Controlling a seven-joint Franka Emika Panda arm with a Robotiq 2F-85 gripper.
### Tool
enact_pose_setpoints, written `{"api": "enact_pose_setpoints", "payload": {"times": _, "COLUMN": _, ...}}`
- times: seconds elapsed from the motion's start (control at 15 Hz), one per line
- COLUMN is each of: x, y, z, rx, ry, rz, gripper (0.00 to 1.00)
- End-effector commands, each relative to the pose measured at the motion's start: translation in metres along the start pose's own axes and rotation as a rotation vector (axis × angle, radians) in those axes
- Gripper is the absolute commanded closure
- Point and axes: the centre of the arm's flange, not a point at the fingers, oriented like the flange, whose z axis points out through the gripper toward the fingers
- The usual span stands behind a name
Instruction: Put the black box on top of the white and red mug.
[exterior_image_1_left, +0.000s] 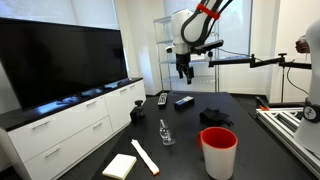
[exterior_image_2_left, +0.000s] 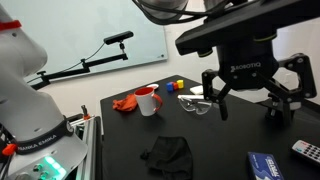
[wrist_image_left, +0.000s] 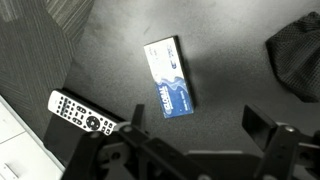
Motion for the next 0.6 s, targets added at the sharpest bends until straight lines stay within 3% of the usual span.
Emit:
{"api": "enact_pose_setpoints", "payload": {"times": 0.0, "x": -0.005, "y": 0.013, "z": 0.012, "rx": 0.001, "ry": 0.029, "rz": 0.007, "gripper": 0.00}}
{"api": "enact_pose_setpoints", "payload": {"times": 0.33, "x": -0.014, "y": 0.029, "z": 0.040, "rx": 0.045, "ry": 0.036, "rz": 0.046, "gripper": 0.00}}
{"api": "enact_pose_setpoints", "payload": {"times": 0.53, "x": -0.017, "y": 0.045, "z": 0.050, "rx": 0.030, "ry": 0.042, "rz": -0.029, "gripper": 0.00}}
